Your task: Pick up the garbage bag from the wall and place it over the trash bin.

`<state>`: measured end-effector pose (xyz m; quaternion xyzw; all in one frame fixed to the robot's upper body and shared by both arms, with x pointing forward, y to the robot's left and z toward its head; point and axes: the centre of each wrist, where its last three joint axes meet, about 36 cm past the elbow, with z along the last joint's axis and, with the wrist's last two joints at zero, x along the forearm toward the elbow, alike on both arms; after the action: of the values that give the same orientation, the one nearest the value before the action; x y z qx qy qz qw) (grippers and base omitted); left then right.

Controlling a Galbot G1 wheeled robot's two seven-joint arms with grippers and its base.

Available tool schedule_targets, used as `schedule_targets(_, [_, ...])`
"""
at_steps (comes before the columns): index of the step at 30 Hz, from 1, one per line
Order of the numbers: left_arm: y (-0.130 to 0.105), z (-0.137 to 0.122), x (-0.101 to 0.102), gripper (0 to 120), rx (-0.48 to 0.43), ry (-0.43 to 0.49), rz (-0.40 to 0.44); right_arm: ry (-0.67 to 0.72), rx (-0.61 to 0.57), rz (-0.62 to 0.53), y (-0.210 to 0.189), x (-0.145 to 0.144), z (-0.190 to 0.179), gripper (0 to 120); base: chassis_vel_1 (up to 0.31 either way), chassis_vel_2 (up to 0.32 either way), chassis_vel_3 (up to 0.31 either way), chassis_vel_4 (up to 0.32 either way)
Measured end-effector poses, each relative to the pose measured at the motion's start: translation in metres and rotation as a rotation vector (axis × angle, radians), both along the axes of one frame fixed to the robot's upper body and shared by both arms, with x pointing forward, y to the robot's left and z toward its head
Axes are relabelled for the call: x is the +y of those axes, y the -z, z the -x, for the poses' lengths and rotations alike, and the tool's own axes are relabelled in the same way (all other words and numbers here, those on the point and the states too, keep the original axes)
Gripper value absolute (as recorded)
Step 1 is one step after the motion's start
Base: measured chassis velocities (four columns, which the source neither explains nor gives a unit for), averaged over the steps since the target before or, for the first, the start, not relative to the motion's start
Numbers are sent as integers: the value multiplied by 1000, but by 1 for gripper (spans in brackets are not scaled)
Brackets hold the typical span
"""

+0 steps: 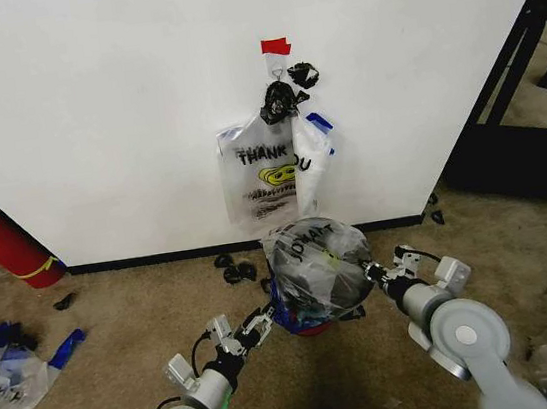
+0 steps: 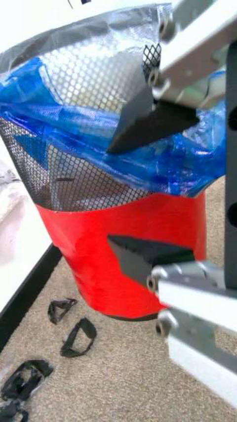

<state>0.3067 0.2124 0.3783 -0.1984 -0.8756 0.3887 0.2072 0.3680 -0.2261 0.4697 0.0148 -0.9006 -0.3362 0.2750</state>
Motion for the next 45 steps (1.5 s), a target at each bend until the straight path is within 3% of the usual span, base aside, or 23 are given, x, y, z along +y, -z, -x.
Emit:
schedule_targets(14, [1, -2, -3, 0, -28, -12, -18, 1, -3, -4, -2, 2, 0, 1, 0, 0, 0, 0])
schedule_targets(29, [11, -15, 3, 0, -1, -137, -140, -15, -6, -15, -5, 4, 3, 1, 0, 0, 0, 0])
schedule_targets(40, [25, -9, -3, 0, 12, -118, -234, -62, -14, -29, -5, 14, 5, 1, 0, 0, 0, 0])
schedule_targets(45, [16, -12, 5, 0, -1, -132, -260, -63, -16, -22, -4, 13, 5, 1, 0, 0, 0, 0])
